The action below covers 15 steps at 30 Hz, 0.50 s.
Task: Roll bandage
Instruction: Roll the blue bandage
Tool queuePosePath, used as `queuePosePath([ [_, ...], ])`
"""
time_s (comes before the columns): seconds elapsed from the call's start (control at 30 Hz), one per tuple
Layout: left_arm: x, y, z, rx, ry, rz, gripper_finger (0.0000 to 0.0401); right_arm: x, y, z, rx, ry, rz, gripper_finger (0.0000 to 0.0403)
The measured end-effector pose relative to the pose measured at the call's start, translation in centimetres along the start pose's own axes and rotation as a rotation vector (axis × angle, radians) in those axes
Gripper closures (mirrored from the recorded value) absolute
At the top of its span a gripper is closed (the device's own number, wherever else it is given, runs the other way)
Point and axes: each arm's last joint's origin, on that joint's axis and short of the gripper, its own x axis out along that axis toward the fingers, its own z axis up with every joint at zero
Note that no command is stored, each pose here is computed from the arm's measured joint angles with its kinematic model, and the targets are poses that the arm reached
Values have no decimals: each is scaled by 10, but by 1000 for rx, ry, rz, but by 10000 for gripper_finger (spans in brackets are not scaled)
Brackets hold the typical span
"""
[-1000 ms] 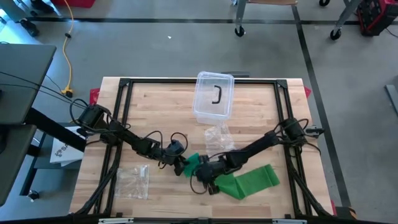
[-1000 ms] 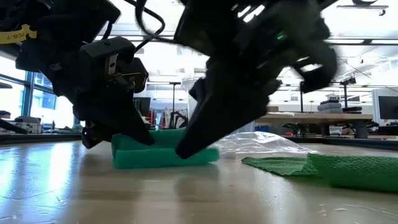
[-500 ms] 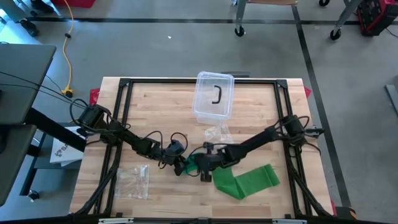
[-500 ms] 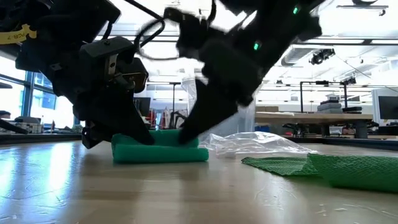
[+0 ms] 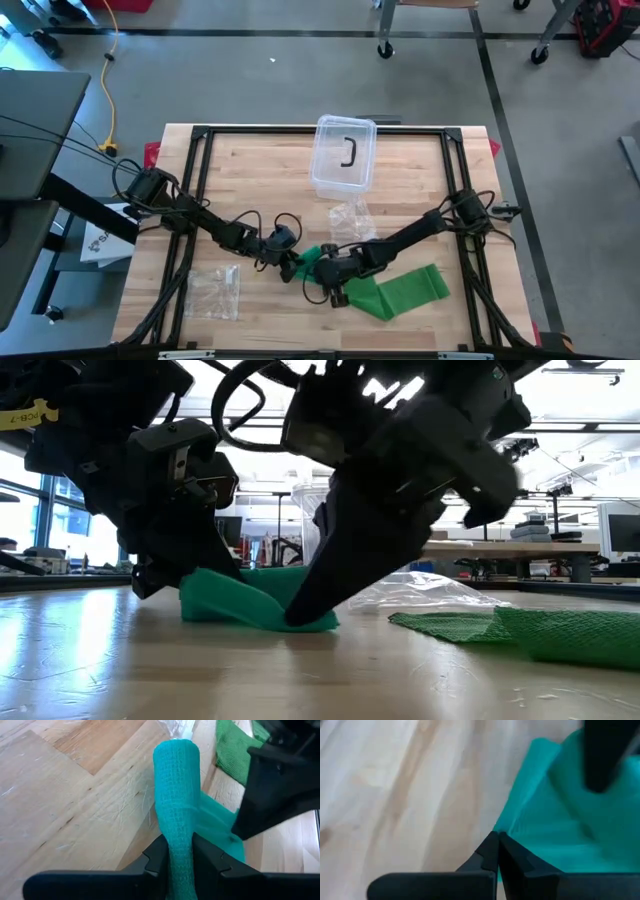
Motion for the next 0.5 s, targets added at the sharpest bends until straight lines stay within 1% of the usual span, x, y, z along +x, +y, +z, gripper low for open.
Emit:
queuePosePath([
  [0.13,0,0,0,4,1,-3,346,-9,0,8,-14,-47,-23,403],
  [0.2,0,-1,0,20,1,-7,346,-14,-2,12,-2,-71,-71,403],
  [0.33,0,-2,0,30,1,-23,346,-16,-13,13,88,-69,-166,403],
  [0.43,0,-2,0,31,0,-27,346,-14,-21,12,146,-61,-187,403],
  [0.5,0,-2,0,35,-1,-30,346,-10,-24,9,151,-48,-178,403],
])
